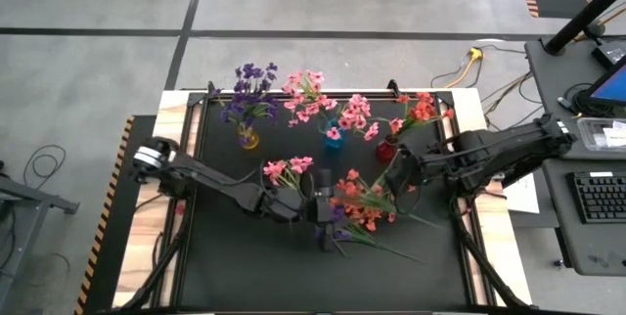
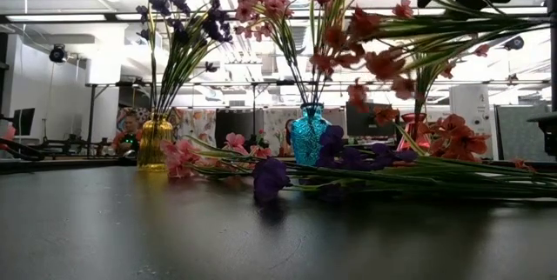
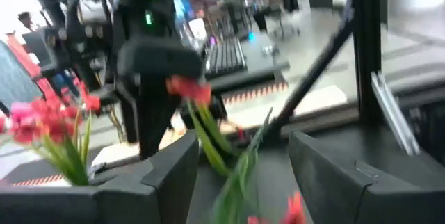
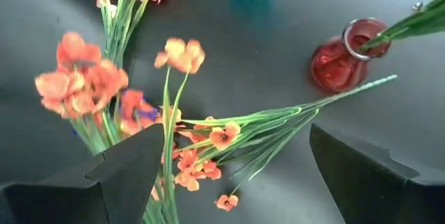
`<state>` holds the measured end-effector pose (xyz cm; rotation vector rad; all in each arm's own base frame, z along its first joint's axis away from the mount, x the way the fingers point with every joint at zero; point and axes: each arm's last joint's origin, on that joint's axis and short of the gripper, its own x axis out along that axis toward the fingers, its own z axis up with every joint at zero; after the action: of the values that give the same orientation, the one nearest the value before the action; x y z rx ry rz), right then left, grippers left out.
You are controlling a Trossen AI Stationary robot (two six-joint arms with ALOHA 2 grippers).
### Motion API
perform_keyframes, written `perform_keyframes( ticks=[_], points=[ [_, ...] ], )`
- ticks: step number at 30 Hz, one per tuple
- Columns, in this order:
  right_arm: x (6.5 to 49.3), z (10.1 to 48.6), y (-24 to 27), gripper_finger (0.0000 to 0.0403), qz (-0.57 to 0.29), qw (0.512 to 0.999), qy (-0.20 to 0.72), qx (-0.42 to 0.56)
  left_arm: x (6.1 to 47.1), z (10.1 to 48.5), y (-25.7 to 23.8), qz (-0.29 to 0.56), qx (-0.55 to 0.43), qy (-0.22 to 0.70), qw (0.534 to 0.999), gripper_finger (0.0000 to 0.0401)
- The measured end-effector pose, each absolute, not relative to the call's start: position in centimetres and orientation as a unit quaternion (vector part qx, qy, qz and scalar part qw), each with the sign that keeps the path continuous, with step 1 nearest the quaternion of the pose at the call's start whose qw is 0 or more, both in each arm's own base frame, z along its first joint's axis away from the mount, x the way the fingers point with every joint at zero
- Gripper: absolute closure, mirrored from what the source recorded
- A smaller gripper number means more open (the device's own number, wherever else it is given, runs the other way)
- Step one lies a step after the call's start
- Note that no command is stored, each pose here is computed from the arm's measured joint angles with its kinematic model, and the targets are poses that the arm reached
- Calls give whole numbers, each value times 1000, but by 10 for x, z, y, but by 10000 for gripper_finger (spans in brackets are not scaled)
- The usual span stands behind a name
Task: Sort flowers into vase by color
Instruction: Put the orange flower into the red vase
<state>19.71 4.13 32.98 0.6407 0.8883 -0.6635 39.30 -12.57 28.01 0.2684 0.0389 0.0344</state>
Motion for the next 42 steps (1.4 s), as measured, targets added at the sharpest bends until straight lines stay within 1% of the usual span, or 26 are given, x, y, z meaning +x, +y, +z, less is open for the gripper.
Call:
perform_keyframes(
  ticks=[3,9,13,16,21,27,35,39,42],
  points=[
    [201,329,42,51,-313,805,414,286,405,276,-127,24,122,-9,992,191],
    [204,328,42,51,-322,811,408,270,433,256,-128,32,119,2,992,191],
    [205,328,41,51,-326,816,403,257,454,242,-128,40,86,-16,995,191],
    [205,328,41,51,-326,817,403,253,467,229,-126,65,65,-15,996,191],
    [205,328,40,51,-328,822,399,240,482,222,-124,86,49,-22,995,191],
    [206,328,40,51,-323,826,401,229,479,222,-133,82,60,-15,995,191],
    [206,329,40,51,-321,830,402,215,465,232,-153,155,112,-10,981,191],
    [206,329,40,51,-325,831,399,210,468,233,-146,160,100,-15,982,191],
    [206,329,40,51,-325,832,398,210,472,233,-135,137,82,-21,987,191]
  ],
)
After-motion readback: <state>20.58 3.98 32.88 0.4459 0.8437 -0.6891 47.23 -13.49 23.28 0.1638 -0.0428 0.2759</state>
